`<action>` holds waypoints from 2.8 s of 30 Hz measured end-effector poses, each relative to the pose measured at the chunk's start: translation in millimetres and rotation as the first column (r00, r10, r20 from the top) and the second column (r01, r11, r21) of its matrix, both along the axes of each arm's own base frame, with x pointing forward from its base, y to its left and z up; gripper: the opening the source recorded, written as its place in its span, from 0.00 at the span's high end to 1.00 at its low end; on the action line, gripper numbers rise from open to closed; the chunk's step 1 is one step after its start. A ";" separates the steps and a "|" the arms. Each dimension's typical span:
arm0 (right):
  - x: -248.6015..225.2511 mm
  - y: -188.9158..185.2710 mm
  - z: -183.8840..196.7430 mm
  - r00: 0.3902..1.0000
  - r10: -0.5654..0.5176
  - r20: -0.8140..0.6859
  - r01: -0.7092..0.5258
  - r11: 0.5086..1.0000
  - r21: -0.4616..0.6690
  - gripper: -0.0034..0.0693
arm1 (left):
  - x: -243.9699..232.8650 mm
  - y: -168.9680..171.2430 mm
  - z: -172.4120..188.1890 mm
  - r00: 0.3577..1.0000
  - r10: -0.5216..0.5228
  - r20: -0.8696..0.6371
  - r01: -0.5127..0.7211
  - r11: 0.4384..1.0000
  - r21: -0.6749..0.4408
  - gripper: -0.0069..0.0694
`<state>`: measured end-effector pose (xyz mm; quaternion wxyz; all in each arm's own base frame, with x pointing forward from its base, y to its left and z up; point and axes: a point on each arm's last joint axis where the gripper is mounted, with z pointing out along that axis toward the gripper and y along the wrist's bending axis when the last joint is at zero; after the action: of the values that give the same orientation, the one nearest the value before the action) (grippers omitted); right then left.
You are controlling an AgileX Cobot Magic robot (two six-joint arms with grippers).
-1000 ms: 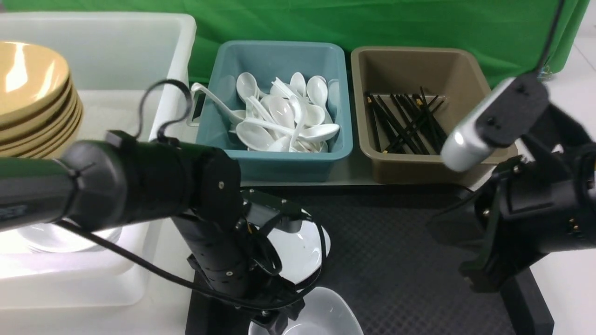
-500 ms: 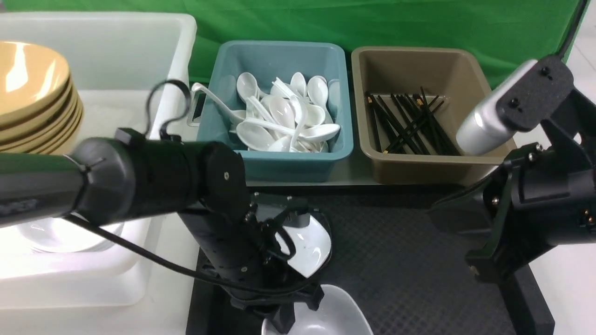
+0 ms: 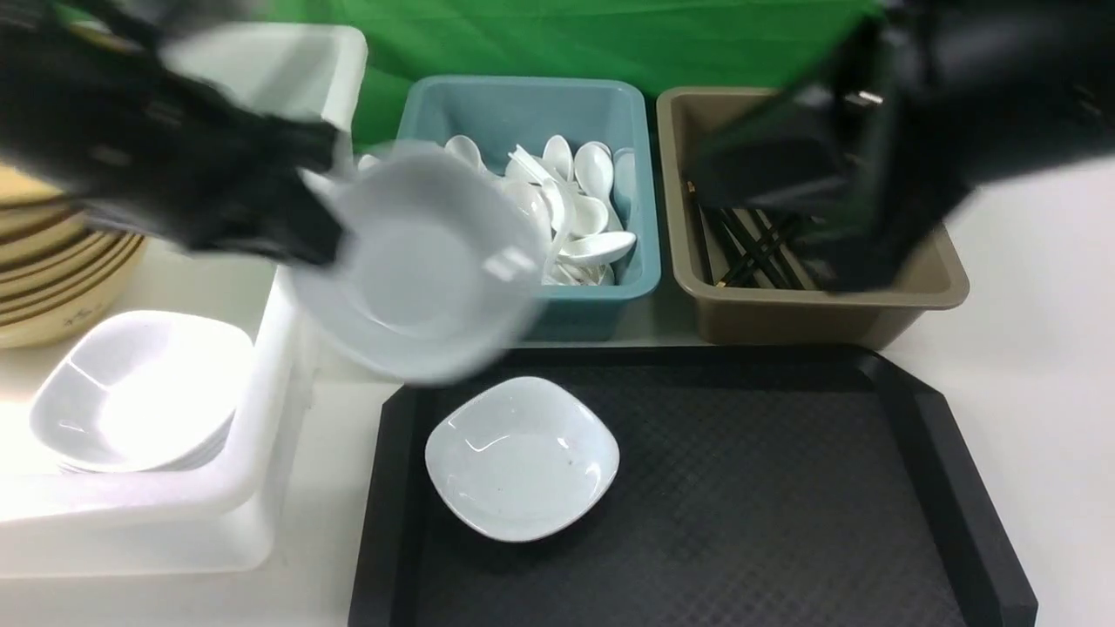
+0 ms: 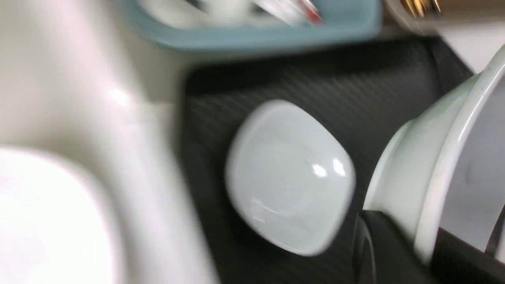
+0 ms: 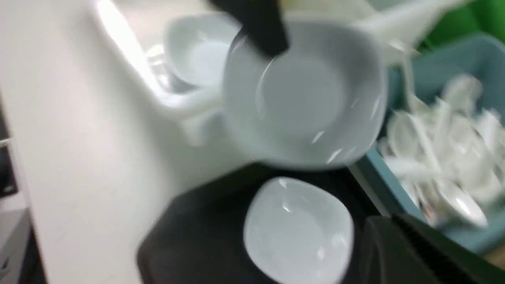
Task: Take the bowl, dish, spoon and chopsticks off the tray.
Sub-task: Use the left arm to put the plate into the large storage box on the left, then use the left arm to grab the plate
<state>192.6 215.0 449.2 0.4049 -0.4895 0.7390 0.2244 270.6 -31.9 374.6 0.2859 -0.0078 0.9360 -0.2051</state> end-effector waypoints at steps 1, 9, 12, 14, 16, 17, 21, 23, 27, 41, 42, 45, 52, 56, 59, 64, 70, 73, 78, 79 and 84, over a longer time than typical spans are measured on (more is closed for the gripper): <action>1.8 4.1 1.4 1.000 0.010 -0.001 -0.010 1.000 -0.004 0.94 | 0.3 3.8 -0.1 1.000 0.014 -0.002 -0.014 1.000 -0.001 0.90; 15.8 102.9 -1.3 0.972 0.232 -0.015 -0.233 0.971 -0.060 0.94 | -30.3 120.5 -21.5 0.912 0.405 -0.062 -0.407 0.912 -0.043 0.90; 19.4 120.3 -11.1 0.967 0.254 -0.031 -0.256 0.964 -0.073 0.94 | -35.4 130.5 -42.4 0.895 0.439 -0.084 -0.442 0.897 -0.019 0.90; 21.8 127.6 -17.6 0.964 0.261 -0.043 -0.264 0.961 -0.083 0.94 | -37.0 132.3 -56.0 0.890 0.444 -0.101 -0.447 0.895 -0.009 0.90; 24.6 133.0 -24.6 0.963 0.264 -0.057 -0.268 0.959 -0.094 0.94 | -37.1 132.2 -70.8 0.900 0.420 -0.117 -0.423 0.906 0.002 0.90; 25.7 134.6 -27.1 0.963 0.264 -0.062 -0.269 0.958 -0.098 0.94 | -36.1 131.3 -76.8 0.906 0.405 -0.121 -0.408 0.913 0.002 0.90; 27.1 136.6 -29.5 0.962 0.264 -0.064 -0.269 0.958 -0.102 0.95 | -27.7 128.2 -92.3 0.930 0.349 -0.113 -0.349 0.937 0.025 0.88; 26.8 136.7 -29.1 0.962 0.265 -0.063 -0.270 0.957 -0.101 0.95 | -20.1 125.0 -99.5 0.941 0.318 -0.120 -0.316 0.948 0.031 0.83; 26.7 136.7 -29.2 0.962 0.265 -0.063 -0.271 0.957 -0.102 0.95 | -12.8 119.6 -109.7 0.949 0.277 -0.152 -0.272 0.961 0.049 0.67; 60.8 76.6 -11.8 0.995 0.065 -0.075 -0.076 0.983 -0.167 0.95 | -22.8 93.1 3.8 0.967 0.255 -0.026 -0.243 0.945 0.218 0.52; 66.1 66.6 -11.4 0.996 0.024 -0.081 -0.038 0.985 -0.167 0.95 | -22.2 79.9 7.9 0.980 0.199 -0.007 -0.194 0.960 0.204 0.62; 86.7 17.3 -24.3 0.981 -0.132 -0.142 0.101 0.973 -0.208 0.95 | -15.3 9.9 8.1 0.995 -0.101 0.005 0.098 0.979 0.180 0.87; 81.8 -43.1 -49.0 0.935 -0.284 -0.215 0.225 0.939 -0.261 0.95 | 11.4 -104.6 -42.8 0.904 -0.410 -0.122 0.428 0.866 0.258 0.92; 65.3 -53.4 -41.5 0.938 -0.288 -0.194 0.243 0.943 -0.227 0.95 | 42.7 -135.7 -85.6 0.874 -0.428 -0.231 0.482 0.824 0.298 0.89; 59.5 -56.2 -35.8 0.941 -0.286 -0.182 0.246 0.946 -0.211 0.95 | 60.5 -142.4 -108.5 0.864 -0.417 -0.284 0.494 0.812 0.312 0.83; 50.3 -57.2 -27.3 0.946 -0.263 -0.191 0.233 0.958 -0.169 0.95 | 91.1 -147.0 -147.1 0.853 -0.388 -0.349 0.498 0.803 0.326 0.58; 44.7 -56.5 -29.7 0.949 -0.218 -0.226 0.177 0.966 -0.188 0.95 | 111.6 -148.0 -174.5 0.868 -0.368 -0.333 0.476 0.809 0.346 0.33; 44.4 -56.4 -30.4 0.953 -0.206 -0.222 0.165 0.967 -0.193 0.95 | 115.4 -149.2 -184.7 0.868 -0.366 -0.335 0.474 0.809 0.346 0.31; 44.4 -56.3 -30.3 0.954 -0.203 -0.220 0.162 0.968 -0.193 0.95 | 116.8 -152.8 -198.5 0.857 -0.362 -0.367 0.480 0.820 0.312 0.39; 44.4 -56.3 -30.3 0.954 -0.203 -0.220 0.162 0.968 -0.193 0.95 | 116.8 -153.0 -199.2 0.856 -0.363 -0.369 0.481 0.820 0.309 0.39; 44.6 -56.3 -30.2 0.955 -0.203 -0.218 0.162 0.968 -0.192 0.95 | 110.7 -156.3 -204.1 0.825 -0.361 -0.434 0.491 0.838 0.237 0.72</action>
<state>237.2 158.7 419.0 0.2898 -0.4217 0.8406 0.1778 381.4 -188.2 170.5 0.0463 0.2153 0.9708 -0.0955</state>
